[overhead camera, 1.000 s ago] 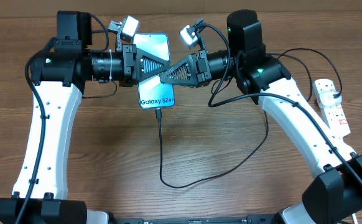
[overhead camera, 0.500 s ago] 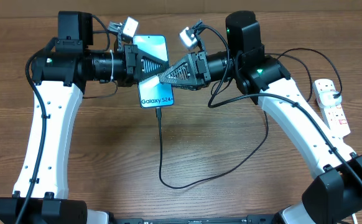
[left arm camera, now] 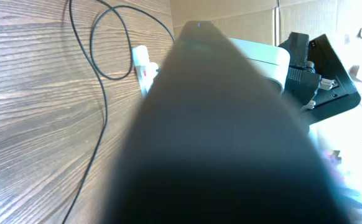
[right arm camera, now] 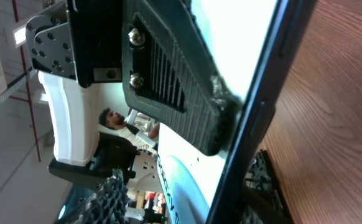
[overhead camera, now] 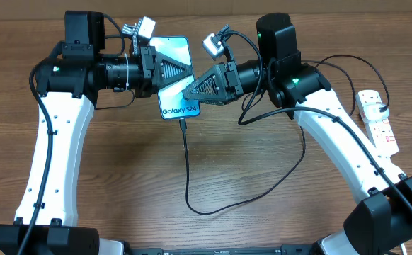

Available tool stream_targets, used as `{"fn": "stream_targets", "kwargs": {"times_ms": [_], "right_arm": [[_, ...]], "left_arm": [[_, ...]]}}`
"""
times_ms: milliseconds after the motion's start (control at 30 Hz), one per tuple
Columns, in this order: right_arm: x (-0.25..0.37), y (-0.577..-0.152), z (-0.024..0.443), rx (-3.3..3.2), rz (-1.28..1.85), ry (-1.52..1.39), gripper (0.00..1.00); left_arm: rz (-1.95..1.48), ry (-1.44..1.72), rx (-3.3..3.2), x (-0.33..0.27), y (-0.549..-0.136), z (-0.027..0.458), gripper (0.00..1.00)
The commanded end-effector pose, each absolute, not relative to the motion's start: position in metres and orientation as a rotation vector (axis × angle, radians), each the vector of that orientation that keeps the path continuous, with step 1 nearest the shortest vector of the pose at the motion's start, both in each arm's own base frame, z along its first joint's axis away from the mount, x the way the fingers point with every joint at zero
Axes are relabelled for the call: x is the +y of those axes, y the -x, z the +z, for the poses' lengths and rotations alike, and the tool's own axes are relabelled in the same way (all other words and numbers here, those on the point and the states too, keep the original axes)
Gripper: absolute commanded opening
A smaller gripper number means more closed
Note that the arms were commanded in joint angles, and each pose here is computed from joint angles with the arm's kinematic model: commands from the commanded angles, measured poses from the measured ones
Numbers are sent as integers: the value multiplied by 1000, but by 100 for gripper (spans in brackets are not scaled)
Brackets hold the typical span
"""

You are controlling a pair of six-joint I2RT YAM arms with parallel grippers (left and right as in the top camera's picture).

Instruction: Plug charger to phone and switch on socket

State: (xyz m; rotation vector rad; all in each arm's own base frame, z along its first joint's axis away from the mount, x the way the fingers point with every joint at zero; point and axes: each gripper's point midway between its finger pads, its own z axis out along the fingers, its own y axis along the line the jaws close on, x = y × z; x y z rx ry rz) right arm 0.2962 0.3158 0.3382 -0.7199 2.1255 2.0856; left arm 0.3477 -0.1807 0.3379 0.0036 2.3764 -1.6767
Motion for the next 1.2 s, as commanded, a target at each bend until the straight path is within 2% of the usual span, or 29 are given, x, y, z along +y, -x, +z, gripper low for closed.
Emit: {"fn": "stream_targets", "kwargs": {"times_ms": [0, 100, 167, 233, 433, 600, 767, 833, 1000, 1067, 1167], "right_arm": [[316, -290, 348, 2084, 2089, 773, 48], [316, -290, 348, 2084, 2089, 773, 41], [316, -291, 348, 2085, 2087, 770, 27], [316, -291, 348, 2085, 2086, 770, 19], [316, -293, 347, 2090, 2073, 757, 5], [316, -293, 347, 2091, 2073, 756, 4], [316, -293, 347, 2091, 2073, 756, 4], [316, -293, 347, 2091, 2071, 755, 4], [318, -303, 337, 2152, 2011, 663, 4], [318, -310, 324, 2200, 1939, 605, 4], [312, -321, 292, 2339, 1769, 473, 4]], "left_arm": [[-1779, -55, 2342, -189, -336, 354, 4], [-1782, -59, 2340, -190, -335, 354, 4], [-1782, -59, 2339, -190, -335, 354, 4], [-1781, -62, 2336, -190, -336, 355, 4], [-1751, -51, 2344, -189, -338, 352, 6], [-1697, -24, 2360, -186, -343, 346, 27], [-1637, 0, 2377, -183, -348, 341, 64], [-1583, 27, 2391, -179, -353, 335, 75], [-1385, 118, 2433, -165, -369, 318, 88], [-1318, 149, 2444, -159, -374, 312, 93], [-1271, 178, 2445, -152, -379, 309, 96]]}}
